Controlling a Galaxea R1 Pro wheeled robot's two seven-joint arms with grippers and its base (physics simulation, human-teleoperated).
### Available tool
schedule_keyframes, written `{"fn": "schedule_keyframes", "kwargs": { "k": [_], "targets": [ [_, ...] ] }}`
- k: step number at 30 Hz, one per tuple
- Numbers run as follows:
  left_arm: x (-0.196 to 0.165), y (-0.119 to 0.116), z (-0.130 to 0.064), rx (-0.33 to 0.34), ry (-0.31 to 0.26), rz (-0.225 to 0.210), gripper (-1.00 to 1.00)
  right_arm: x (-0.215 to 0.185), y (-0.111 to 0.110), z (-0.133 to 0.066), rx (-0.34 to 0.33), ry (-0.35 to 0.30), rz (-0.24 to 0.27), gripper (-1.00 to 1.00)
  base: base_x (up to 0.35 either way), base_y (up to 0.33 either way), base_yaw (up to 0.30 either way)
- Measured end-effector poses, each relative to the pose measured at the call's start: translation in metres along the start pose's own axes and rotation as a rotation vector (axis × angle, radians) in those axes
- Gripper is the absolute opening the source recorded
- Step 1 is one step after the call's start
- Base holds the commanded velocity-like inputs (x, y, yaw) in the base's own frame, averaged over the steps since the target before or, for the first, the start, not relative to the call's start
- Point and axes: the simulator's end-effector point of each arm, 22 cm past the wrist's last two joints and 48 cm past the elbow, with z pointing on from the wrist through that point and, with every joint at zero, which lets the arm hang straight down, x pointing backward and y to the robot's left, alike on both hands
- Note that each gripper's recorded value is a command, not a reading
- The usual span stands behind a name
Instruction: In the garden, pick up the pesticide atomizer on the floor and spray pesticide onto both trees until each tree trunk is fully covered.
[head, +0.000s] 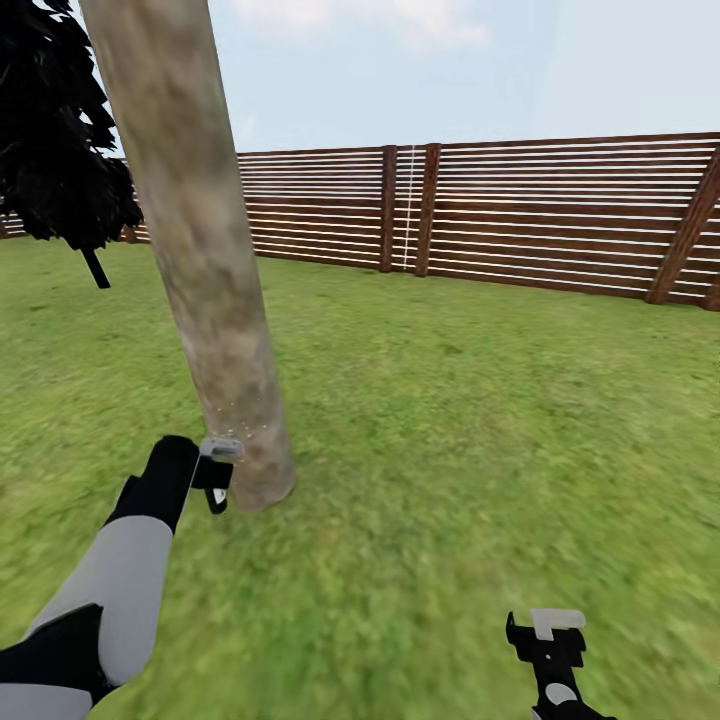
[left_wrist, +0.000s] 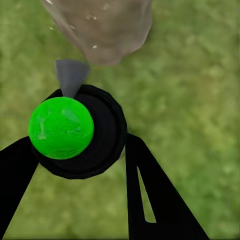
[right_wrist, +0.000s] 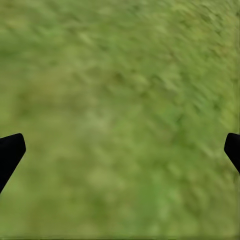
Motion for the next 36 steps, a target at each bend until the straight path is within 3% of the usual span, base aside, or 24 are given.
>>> {"fn": "schedule_keyframes", "kwargs": {
  "k": [8,21,36],
  "targets": [
    [0.0018,0.0036,0.0005,-0.003,0.001,-0.007,-1.0,-0.0003,0.0015,-0.0002,-0.003,-0.001,0.0,1.0,0.0,-0.264,0.026],
    [0.0002,0.0,0.0004,0.005,-0.004,-0.014,-1.0,-0.0004,0.0025,-0.0004,-0.005,-0.001,-0.001,1.0,-0.088,-0.255,0.269],
    [-0.0058,-0.0001,-0.0021,0.001,-0.012,-0.009,-1.0,-0.0004,0.0005,-0.0001,-0.003,-0.001,-0.002,1.0,0.241,-0.174,0.054]
  ]
}}
